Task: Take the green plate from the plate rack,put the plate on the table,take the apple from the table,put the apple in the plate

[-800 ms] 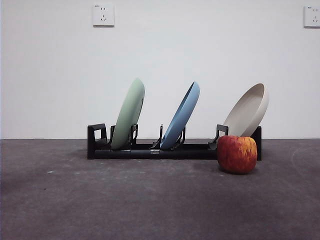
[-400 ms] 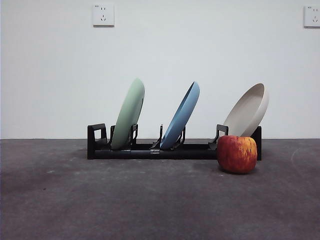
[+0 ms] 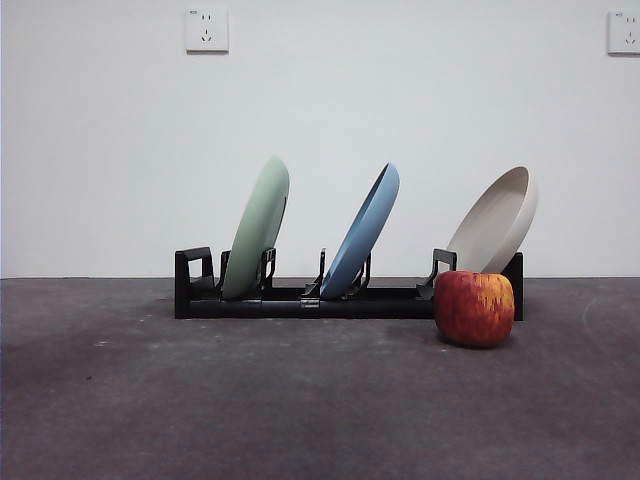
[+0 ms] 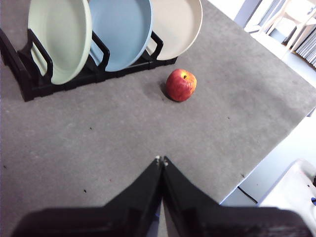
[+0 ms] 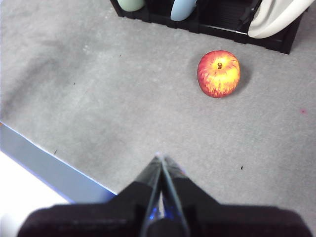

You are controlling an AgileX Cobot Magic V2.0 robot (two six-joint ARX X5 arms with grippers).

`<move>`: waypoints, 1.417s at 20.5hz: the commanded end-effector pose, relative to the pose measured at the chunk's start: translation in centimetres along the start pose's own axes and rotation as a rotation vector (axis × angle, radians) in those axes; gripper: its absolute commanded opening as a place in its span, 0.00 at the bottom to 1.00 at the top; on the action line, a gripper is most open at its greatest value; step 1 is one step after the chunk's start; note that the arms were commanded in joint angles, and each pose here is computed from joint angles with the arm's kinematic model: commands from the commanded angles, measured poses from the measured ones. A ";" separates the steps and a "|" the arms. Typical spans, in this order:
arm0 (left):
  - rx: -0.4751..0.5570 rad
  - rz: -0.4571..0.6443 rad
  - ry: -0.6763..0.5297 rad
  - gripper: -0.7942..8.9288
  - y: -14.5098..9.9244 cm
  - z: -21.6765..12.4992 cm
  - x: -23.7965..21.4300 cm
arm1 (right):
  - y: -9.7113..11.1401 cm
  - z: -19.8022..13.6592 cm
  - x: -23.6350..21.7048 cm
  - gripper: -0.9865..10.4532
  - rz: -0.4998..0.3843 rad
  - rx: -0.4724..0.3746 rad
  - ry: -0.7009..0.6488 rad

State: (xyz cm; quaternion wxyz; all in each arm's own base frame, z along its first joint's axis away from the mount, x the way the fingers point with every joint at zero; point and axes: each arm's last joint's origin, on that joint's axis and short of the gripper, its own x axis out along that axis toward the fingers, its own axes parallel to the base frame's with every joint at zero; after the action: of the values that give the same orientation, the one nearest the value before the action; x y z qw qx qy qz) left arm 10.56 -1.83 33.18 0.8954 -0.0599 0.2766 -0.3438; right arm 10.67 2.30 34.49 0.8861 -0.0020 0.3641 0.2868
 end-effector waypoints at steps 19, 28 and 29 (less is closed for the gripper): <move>-0.011 -0.013 -0.034 0.76 1.3 1.6 1.7 | -0.1 0.2 0.2 0.68 0.005 0.039 0.006; 0.024 -0.090 -0.056 0.76 3.4 8.3 10.6 | -0.4 0.4 0.6 0.68 0.008 0.050 0.021; 0.029 -0.083 -0.051 0.76 3.7 9.2 11.9 | -0.4 0.4 0.6 0.68 0.008 0.049 0.021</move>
State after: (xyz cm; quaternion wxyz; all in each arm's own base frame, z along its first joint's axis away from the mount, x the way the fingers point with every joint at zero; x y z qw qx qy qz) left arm 24.37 -7.25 34.66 0.8887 -0.0648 0.2409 -0.3847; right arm 11.50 2.38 34.18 0.8795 0.0166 0.3839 0.2806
